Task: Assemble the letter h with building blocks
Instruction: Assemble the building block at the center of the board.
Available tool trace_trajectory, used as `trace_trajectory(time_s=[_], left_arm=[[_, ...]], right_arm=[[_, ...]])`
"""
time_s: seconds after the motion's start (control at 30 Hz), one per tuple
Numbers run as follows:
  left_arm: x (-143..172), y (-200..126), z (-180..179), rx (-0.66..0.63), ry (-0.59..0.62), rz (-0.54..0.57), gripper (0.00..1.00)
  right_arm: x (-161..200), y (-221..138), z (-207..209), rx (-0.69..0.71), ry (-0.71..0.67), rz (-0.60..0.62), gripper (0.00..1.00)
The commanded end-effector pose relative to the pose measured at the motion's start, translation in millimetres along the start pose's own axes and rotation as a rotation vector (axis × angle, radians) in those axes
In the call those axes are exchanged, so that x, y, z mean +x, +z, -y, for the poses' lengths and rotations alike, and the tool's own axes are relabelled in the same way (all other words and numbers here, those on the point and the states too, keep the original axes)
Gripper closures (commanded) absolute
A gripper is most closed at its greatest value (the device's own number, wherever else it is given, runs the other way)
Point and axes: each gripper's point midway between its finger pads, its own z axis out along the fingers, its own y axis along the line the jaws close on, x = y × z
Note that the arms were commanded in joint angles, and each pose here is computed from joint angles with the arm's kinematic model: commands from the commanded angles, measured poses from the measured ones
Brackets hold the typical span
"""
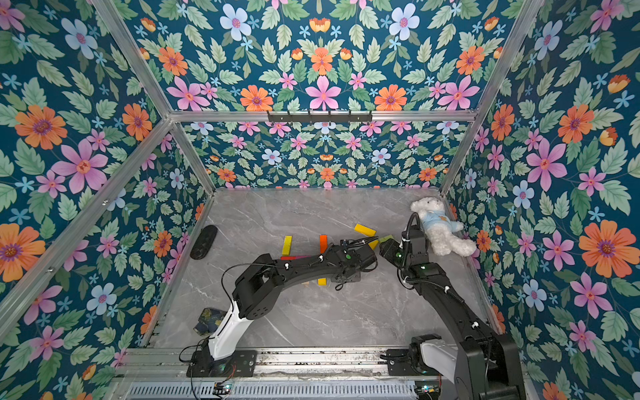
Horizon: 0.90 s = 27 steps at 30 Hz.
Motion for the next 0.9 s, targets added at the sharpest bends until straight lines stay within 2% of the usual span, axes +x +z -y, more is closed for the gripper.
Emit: trace_trajectory(time_s=[0.0, 0.43, 0.87], left_arm=[[-2.9, 0.4, -5.7, -0.027, 0.012, 0.014, 1.00], [-0.9, 3.8, -4.6, -0.018, 0.003, 0.008, 1.00], [-8.6, -3.6, -4.2, -0.005, -0.004, 0.033, 0.68]], right_arm=[[-3.7, 0.0, -3.4, -0.017, 0.008, 0.016, 0.41], [-4.3, -1.7, -4.4, -0.025, 0.009, 0.021, 0.41], [-4.4, -4.1, -6.4, -0.036, 0.007, 0.025, 0.40]])
